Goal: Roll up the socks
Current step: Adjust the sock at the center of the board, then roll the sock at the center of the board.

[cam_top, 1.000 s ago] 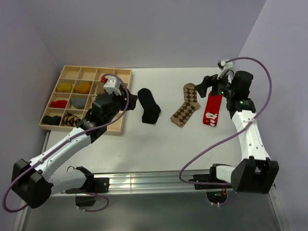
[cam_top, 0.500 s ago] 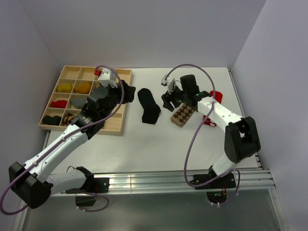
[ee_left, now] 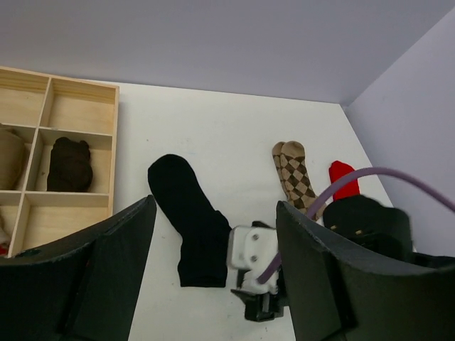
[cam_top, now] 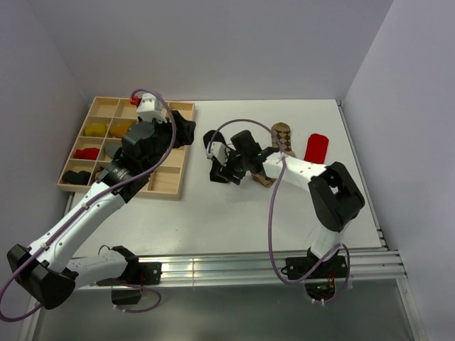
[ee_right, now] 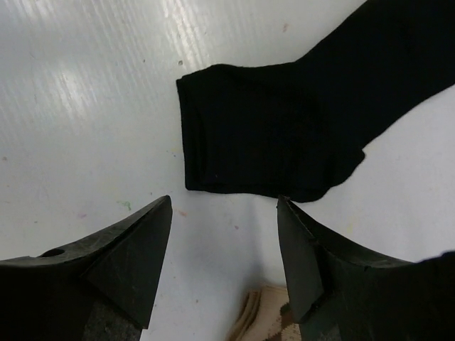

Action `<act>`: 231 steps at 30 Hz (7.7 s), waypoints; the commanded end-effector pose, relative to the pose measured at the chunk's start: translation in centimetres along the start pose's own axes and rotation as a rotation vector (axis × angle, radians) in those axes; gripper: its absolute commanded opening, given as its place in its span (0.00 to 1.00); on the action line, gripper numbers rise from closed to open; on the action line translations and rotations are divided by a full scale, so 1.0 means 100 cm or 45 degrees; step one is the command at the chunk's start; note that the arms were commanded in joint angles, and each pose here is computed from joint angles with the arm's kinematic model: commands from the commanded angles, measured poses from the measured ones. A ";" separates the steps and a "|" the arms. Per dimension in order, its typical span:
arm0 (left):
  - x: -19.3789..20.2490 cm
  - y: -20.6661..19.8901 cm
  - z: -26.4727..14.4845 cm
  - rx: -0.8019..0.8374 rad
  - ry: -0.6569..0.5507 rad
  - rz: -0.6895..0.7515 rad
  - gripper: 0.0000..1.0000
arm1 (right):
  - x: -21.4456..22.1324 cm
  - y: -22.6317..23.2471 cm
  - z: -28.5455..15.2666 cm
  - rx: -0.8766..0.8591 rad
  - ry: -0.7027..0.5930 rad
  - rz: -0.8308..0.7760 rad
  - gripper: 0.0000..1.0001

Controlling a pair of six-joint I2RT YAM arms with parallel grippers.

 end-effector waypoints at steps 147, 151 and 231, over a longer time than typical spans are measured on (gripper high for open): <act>0.336 -0.073 -0.012 0.515 1.499 -0.246 0.00 | 0.075 0.011 -0.101 0.080 -0.234 0.131 0.49; 0.340 -0.072 -0.012 0.479 1.560 -0.243 0.00 | 0.074 0.052 -0.093 0.037 -0.266 -0.079 0.55; 0.305 -0.103 -0.011 0.791 0.490 0.572 0.65 | 0.097 0.075 -0.044 -1.281 0.437 0.886 0.12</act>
Point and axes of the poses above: each gripper's point midway between its finger pads, its own z axis out along the fingers, its own y axis along the line the jaws close on, x = y × z, the point moved 2 cm from there along -z, back along the fingers, and after that the axes turned 5 degrees about z, right-handed, at the moved point
